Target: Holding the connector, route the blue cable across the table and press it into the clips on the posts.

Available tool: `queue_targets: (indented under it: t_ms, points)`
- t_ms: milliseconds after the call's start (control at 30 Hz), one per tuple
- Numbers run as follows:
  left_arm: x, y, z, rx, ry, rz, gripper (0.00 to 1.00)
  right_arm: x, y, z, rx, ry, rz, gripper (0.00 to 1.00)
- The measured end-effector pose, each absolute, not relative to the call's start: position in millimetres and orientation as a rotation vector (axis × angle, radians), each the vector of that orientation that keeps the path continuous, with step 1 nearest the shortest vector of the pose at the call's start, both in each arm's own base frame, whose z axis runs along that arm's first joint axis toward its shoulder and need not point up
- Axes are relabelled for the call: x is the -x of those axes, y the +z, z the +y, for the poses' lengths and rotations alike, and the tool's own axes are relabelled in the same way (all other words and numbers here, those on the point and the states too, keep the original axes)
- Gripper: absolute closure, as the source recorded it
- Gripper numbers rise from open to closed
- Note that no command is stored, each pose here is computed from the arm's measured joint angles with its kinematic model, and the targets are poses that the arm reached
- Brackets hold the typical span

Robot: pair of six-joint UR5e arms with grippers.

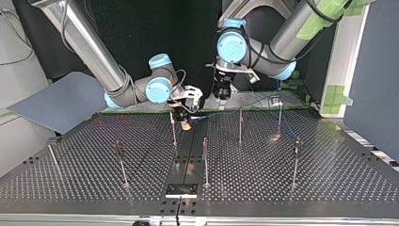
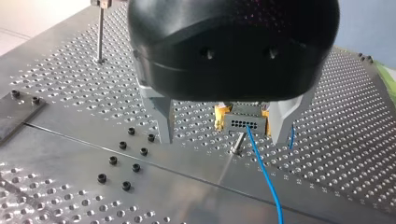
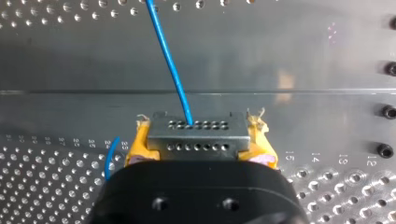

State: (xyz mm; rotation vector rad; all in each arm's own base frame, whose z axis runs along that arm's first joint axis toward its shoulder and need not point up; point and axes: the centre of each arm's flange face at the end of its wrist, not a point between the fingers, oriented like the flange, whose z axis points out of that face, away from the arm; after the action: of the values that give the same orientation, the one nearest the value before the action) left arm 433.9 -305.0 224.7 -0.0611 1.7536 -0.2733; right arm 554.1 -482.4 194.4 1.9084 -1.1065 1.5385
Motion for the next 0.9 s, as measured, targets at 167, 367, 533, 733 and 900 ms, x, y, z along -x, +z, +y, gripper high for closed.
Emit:
queue_targets:
  t_ms: [167,367,533,733,900]
  points:
    - [-452,218,-311,0.085,-0.287,1.742,0.0,-554,194,-483,-1.908,1.538,-1.107,1.0]
    - [-466,197,-304,0.113,-0.266,1.774,0.0,-553,195,-484,-1.905,1.54,-1.107,1.0]
    - [-473,180,-300,0.118,-0.258,1.795,0.0,-553,195,-484,-1.904,1.54,-1.108,1.0]
    - [-488,177,-305,0.117,-0.273,1.789,0.0,-553,196,-484,-1.902,1.543,-1.107,1.0]
    - [-500,170,-309,0.115,-0.269,1.81,0.0,-553,196,-484,-1.902,1.543,-1.107,1.0]
